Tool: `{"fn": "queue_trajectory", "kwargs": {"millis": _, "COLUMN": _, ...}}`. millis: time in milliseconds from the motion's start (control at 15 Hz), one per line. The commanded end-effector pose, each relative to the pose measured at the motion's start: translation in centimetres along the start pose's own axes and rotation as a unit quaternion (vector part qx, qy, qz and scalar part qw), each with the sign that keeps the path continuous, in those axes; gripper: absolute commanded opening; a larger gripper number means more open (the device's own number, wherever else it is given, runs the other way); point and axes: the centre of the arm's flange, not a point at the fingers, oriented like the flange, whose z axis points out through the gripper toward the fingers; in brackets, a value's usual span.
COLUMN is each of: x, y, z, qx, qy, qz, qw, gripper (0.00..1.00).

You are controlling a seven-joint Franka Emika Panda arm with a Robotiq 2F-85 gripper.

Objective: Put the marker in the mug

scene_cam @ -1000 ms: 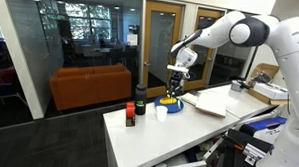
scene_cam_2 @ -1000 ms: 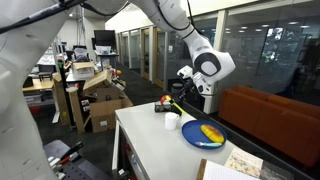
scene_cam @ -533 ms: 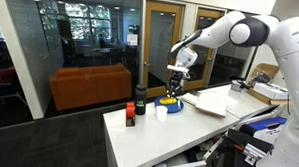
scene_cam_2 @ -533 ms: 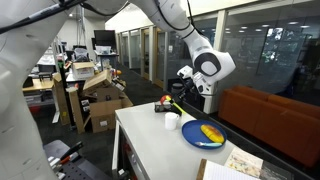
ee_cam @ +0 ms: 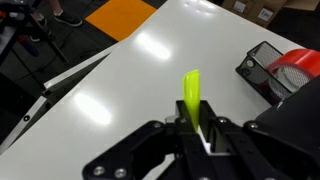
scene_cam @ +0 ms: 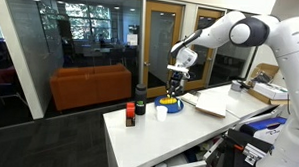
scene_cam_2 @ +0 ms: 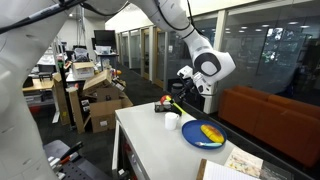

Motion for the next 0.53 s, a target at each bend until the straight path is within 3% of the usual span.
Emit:
{"fn": "queue_trajectory", "kwargs": {"millis": 0, "x": 0.17, "y": -0.05, "z": -0.06, "qx": 0.007, "qy": 0.0, "qz": 0.004, "qw": 1.0, "gripper": 0.04}}
{"fn": "queue_trajectory", "kwargs": {"millis": 200, "x": 0.04, "y": -0.23, "z": -0.26, "qx": 0.004, "qy": -0.02, "qz": 0.003, "qw": 0.9998, "gripper": 0.04}}
{"fn": "queue_trajectory", "kwargs": {"millis": 467, "x": -0.5, "y": -0.56, "z": -0.44, "qx": -0.018, "qy": -0.096, "qz": -0.005, "qw": 0.9952, "gripper": 0.04}}
